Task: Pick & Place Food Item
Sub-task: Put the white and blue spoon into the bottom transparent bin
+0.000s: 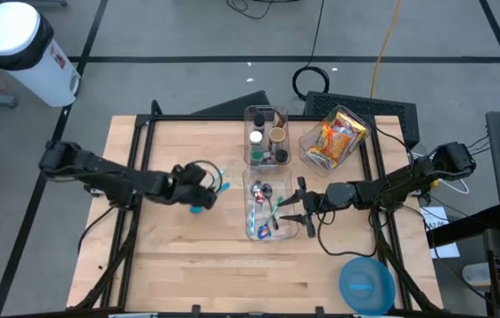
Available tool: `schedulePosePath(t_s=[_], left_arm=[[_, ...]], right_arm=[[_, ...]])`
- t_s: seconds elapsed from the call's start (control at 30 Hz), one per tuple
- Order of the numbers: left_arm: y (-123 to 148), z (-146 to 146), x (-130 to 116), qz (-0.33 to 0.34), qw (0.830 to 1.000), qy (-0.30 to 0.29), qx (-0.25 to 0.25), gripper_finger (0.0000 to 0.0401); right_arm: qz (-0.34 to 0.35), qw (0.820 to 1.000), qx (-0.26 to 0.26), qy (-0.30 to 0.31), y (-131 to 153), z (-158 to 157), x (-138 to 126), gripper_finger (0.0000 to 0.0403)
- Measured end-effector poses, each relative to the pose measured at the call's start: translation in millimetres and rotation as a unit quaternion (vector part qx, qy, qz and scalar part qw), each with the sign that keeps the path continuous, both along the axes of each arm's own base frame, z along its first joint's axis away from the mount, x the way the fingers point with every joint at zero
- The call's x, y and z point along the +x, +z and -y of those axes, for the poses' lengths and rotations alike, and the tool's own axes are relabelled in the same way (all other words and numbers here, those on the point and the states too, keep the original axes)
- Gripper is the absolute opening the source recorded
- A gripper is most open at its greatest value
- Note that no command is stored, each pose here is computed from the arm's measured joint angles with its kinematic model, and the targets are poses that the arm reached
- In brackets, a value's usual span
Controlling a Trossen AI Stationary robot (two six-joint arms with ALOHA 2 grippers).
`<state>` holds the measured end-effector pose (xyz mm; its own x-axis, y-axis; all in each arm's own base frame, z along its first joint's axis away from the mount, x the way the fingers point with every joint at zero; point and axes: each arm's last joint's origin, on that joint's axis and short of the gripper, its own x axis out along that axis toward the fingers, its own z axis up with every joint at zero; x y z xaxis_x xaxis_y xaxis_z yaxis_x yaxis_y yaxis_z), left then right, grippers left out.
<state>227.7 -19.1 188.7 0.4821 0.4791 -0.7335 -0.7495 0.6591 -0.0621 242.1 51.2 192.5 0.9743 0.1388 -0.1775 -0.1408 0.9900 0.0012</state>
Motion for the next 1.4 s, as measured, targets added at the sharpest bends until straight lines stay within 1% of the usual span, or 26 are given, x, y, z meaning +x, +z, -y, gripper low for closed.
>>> schedulePosePath(t_s=[0.13, 0.2, 0.33, 0.5, 0.6, 0.7, 0.83, 1.0, 1.17, 1.3, 1.4], left_arm=[[-9.2, -18.8, 4.8, -0.011, 0.998, 0.053, -0.01, 0.0356], [-15.9, -28.1, 8.0, -0.025, 0.997, 0.067, -0.01, 0.0356], [-28.3, -44.5, 19.8, -0.038, 0.998, 0.047, -0.022, 0.0356], [-49.8, -53.4, 32.1, -0.073, 0.997, 0.008, -0.007, 0.0356], [-62.3, -55.3, 33.0, -0.102, 0.994, -0.008, -0.028, 0.0356], [-67.1, -57.6, 33.9, -0.11, 0.993, -0.01, -0.04, 0.0356], [-68.7, -61.7, 33.7, -0.111, 0.993, 0.0, -0.039, 0.0349], [-68.2, -63.8, 33.2, -0.107, 0.993, 0.014, -0.037, 0.0312], [-64.0, -62.6, 34.0, -0.098, 0.995, 0.0, -0.031, 0.028], [-56.6, -62.1, 31.5, -0.091, 0.995, -0.005, -0.032, 0.0265], [-52.1, -62.3, 28.0, -0.096, 0.995, 0.002, -0.022, 0.0258]], right_arm=[[0.001, 1.0, 0.0, 0.0, 0.1, 0.0, 0.0, 0.0169], [0.001, 1.0, 0.0, 0.0, 0.2, 0.1, 0.1, 0.0168], [0.001, 1.0, -0.002, 0.0, 0.1, 0.1, 0.0, 0.0165], [0.0, 1.0, -0.002, 0.0, -0.1, 0.1, 0.0, 0.0165], [0.0, 1.0, -0.002, 0.0, -0.1, 0.1, 0.0, 0.0165], [0.001, 1.0, -0.004, 0.0, 0.0, 0.2, 0.0, 0.0164], [0.001, 1.0, -0.004, 0.0, 0.0, 0.2, 0.0, 0.0164], [0.001, 1.0, -0.004, 0.0, -0.1, 0.2, 0.0, 0.0166], [0.0, 1.0, -0.004, 0.0, -0.1, 0.2, 0.0, 0.0163], [-0.001, 1.0, -0.004, 0.0, -0.5, 0.2, -0.1, 0.0164], [-0.001, 1.0, -0.004, 0.0, -0.4, 0.2, -0.1, 0.0166]])
